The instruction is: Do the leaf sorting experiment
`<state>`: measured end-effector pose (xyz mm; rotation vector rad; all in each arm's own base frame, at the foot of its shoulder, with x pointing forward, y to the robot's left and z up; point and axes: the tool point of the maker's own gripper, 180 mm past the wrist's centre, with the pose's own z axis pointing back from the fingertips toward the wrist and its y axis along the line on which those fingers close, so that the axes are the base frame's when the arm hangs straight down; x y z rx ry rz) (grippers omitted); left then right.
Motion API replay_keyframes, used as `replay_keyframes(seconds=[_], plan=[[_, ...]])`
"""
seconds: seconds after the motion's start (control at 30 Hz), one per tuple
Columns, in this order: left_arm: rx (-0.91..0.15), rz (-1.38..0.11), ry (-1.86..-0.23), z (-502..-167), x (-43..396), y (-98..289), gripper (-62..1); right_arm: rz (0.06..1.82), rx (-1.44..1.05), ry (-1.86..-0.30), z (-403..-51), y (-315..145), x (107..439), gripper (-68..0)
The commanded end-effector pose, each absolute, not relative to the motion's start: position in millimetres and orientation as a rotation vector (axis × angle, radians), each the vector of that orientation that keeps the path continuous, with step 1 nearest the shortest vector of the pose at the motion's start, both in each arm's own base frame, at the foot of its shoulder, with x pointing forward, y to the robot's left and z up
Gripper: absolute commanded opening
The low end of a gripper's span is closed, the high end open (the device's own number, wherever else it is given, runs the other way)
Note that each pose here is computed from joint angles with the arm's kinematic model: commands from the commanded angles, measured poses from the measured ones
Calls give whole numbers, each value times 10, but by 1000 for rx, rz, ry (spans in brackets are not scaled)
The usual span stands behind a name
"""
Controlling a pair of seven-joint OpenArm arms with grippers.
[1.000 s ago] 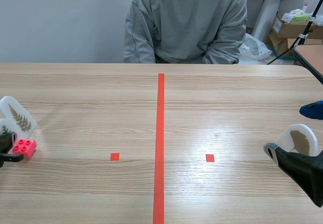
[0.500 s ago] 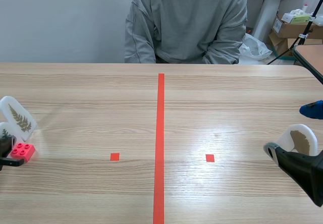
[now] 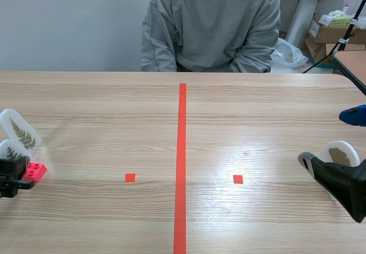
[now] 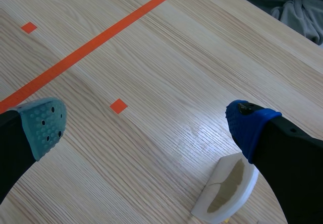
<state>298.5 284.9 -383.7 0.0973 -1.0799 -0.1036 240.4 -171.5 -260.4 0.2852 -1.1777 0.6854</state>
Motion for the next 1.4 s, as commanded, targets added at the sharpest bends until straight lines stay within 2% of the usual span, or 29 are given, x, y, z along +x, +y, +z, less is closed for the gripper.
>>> replay_keyframes(seconds=[0.0,0.13,0.4,0.67,1.0,1.23,1.37], plan=[[100,-106,-1109,-3751,3044,2856,-236,690,286,-1210,-2514,-1709,2450,-8],[100,-106,-1105,-3757,3040,2856,-118,690,286,-1210,-2514,-1709,2450,-8],[111,-116,-1105,-3734,3044,2896,10,691,285,-1206,-2521,-1712,2449,-8],[123,-183,-1132,-3542,3041,2868,14,691,283,-1202,-2528,-1714,2447,-8],[59,-351,-1233,-2980,2946,2300,14,691,282,-1199,-2533,-1716,2446,-8],[-105,-433,-1290,-2582,2778,1740,14,691,280,-1195,-2540,-1719,2444,-8],[-188,-471,-1290,-2475,2664,1514,14,691,280,-1195,-2540,-1719,2444,-8]])
